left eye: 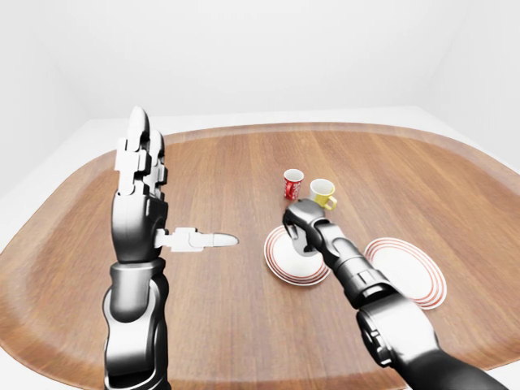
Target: Put the white mug on the left plate.
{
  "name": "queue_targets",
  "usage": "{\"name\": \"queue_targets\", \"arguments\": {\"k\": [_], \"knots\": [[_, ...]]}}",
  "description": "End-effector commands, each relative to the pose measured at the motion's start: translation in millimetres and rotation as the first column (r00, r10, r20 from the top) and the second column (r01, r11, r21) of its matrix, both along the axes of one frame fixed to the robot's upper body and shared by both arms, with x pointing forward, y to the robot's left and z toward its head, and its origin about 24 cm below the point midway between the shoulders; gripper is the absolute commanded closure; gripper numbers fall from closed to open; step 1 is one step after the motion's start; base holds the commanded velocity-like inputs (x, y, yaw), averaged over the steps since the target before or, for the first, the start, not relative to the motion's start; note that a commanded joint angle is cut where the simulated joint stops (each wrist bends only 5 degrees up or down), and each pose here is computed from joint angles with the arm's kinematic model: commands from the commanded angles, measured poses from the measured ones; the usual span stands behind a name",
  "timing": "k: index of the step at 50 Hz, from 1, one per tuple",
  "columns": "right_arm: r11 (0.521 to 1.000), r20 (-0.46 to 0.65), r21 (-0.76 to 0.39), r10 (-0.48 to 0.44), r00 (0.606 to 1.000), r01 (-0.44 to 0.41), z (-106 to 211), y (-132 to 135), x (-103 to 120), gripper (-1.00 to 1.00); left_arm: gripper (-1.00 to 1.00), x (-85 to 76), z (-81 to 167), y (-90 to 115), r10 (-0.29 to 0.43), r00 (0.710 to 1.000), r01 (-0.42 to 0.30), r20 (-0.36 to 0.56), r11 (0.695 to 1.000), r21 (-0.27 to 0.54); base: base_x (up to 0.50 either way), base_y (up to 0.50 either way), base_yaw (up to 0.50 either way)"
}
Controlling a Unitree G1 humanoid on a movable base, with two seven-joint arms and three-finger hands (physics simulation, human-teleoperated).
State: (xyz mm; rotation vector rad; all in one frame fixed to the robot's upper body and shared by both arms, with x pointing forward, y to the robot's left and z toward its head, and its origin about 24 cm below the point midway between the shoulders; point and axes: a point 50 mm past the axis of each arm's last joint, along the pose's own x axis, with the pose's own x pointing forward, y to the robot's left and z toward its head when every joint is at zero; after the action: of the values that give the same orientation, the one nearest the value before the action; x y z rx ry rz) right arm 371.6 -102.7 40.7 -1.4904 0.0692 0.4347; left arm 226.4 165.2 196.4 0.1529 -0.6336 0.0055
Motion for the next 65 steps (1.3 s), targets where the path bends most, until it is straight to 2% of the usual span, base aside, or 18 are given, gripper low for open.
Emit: {"name": "queue_targets", "arguments": {"k": [1,65], "knots": [[1.000,0.032,-0.025,0.007,0.999,-0.006,-3.2,1.7,-0.4,1.00,-1.00,0.1,-0.2,-0.1,0.000,1.000,0.000,-0.001,1.000,0.000,0.00,0.00,0.00],[0.998,0.034,-0.058,0.025,0.999,-0.023,-20.3,4.9,-9.6,1.00,-1.00,1.1,0.2,2.2,0.004,1.000,-0.004,-0.001,1.000,-0.001,0.00,0.00,0.00]]}}
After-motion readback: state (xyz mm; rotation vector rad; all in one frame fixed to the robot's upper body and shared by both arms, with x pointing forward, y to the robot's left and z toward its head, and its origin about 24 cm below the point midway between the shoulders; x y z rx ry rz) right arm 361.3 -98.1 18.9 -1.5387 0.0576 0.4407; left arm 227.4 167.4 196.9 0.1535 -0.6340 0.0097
